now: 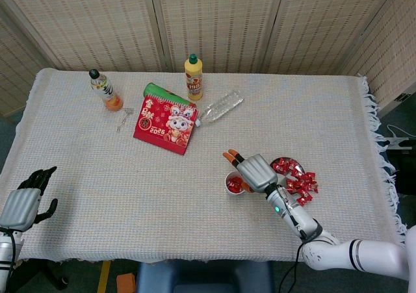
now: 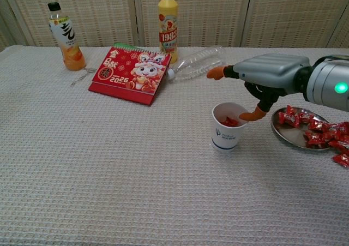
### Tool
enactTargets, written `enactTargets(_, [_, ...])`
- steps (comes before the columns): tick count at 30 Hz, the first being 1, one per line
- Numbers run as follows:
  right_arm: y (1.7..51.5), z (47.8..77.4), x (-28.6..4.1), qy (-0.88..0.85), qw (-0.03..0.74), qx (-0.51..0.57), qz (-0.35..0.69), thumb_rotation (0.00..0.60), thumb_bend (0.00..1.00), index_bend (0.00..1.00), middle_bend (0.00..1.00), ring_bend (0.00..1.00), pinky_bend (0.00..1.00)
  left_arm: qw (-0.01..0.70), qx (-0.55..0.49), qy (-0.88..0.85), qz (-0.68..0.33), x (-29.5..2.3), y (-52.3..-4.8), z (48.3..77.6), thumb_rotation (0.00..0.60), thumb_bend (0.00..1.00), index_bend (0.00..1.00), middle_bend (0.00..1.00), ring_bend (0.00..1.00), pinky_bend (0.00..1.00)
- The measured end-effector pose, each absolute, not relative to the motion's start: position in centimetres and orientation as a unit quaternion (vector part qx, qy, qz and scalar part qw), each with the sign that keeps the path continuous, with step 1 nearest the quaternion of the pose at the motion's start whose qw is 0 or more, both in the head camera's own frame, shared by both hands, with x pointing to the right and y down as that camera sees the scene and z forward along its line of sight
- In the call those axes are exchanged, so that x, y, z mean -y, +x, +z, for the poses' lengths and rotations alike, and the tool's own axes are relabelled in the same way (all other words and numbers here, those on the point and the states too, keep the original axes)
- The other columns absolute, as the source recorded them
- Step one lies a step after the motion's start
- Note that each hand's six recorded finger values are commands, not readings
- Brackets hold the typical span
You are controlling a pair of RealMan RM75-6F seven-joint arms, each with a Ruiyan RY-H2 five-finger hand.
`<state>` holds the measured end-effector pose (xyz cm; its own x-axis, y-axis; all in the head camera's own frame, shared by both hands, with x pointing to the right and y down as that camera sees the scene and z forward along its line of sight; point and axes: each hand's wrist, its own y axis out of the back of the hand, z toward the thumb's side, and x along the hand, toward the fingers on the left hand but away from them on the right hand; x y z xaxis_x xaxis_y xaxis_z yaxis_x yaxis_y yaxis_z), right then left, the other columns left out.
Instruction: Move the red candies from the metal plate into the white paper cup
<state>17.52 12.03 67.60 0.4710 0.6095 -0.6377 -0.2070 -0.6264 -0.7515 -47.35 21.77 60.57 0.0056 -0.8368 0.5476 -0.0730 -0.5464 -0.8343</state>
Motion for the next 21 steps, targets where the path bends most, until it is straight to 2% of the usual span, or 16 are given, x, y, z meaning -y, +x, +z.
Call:
enactTargets(3, [17.6,67.3,-11.9,-0.755,0.41,0.143,0.492,0.6,0.21,0.0,0.07,0.69,1.0,0.315,-0.357,-0.636,-0.607,-21.8,-47.3,60.6,0.6,0.46,0.0,0.1,0.07,0.23])
enactTargets(10, [18.2,65.9,-11.1,-0.762,0.403,0.189,0.469,0.6,0.2,0.0,0.06,0.59,1.0,0.316,-0.357,-0.636,-0.607,-21.8,-47.2,60.6,0.6,0.46,0.0,0.1,0.07,0.23])
enactTargets(14, [19.5,65.1,-10.8,-0.764,0.4,0.214,0.459,0.6,0.2,0.0,0.06,0.5,0.93,0.319,-0.357,-0.635,-0.607,-21.9,-47.1,60.5,0.6,0.46,0.0,0.1,0.07,0.23])
enactTargets(18, [22.9,65.0,-11.0,-0.744,0.414,0.21,0.48,0.6,0.2,0.0,0.06,0.42,0.88,0.322,-0.354,-0.634,-0.608,-21.9,-47.0,60.5,0.6,0.46,0.0,0.1,0.07,0.23])
enactTargets(20, [24.3,64.9,-11.2,-0.731,0.426,0.207,0.492,0.6,0.2,0.0,0.08,0.42,0.88,0.323,-0.353,-0.633,-0.608,-22.0,-46.9,60.6,0.6,0.46,0.0,0.1,0.07,0.23])
enactTargets(21, [24.9,64.8,-11.3,-0.725,0.43,0.206,0.496,0.6,0.2,0.01,0.15,0.42,0.88,0.324,-0.352,-0.633,-0.608,-22.0,-46.9,60.6,0.6,0.46,0.0,0.1,0.07,0.23])
